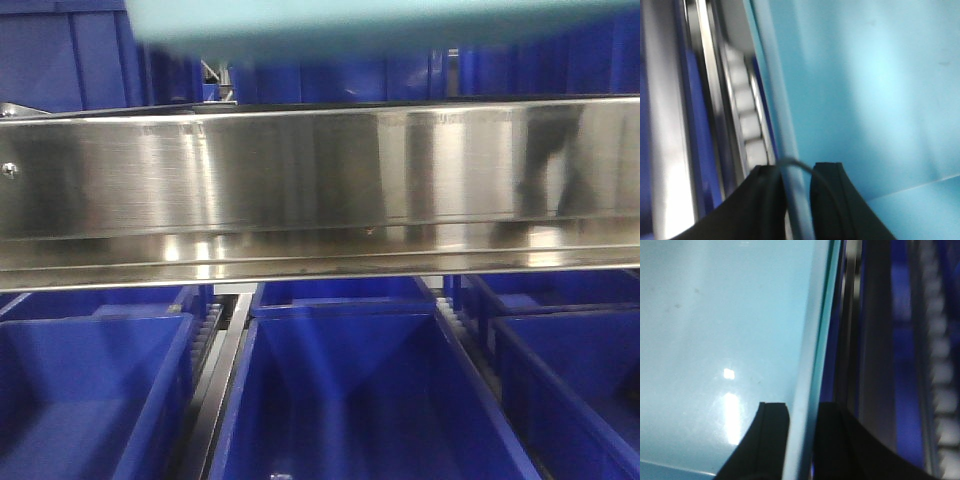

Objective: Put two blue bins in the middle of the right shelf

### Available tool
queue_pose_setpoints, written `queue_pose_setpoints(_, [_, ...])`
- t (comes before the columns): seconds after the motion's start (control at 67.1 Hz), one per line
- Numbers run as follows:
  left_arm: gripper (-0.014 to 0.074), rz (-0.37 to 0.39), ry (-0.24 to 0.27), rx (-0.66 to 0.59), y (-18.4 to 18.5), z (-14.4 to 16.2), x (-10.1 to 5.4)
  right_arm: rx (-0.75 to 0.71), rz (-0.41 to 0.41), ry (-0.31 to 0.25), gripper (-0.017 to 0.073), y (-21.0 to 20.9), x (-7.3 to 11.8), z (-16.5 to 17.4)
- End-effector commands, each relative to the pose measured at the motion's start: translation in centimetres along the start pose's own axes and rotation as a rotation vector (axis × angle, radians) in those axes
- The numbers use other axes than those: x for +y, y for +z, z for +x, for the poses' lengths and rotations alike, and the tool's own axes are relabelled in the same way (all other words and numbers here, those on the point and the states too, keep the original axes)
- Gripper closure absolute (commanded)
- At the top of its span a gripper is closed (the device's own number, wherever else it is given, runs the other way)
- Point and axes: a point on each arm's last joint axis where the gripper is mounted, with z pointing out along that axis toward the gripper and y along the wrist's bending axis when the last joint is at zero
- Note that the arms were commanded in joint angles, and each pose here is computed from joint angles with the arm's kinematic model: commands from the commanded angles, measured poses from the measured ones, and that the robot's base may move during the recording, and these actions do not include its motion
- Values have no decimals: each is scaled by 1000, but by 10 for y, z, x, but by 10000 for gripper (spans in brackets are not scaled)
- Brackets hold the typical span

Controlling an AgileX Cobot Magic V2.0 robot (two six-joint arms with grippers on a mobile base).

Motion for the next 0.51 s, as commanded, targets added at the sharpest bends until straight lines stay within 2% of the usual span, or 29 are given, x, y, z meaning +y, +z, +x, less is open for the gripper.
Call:
queue_pose_setpoints(0.0, [704,74,10,-162,-43,-14,-5,-171,15,-21,712,-28,1,-19])
queue_pose_setpoints(0.194, [704,87,10,-264,-72,-26,-5,-236,9,-25,712,-47,3,-29])
queue_pose_setpoints(0.492, [704,44,23,-260,-65,-28,-3,-242,9,-25,712,-47,3,-30])
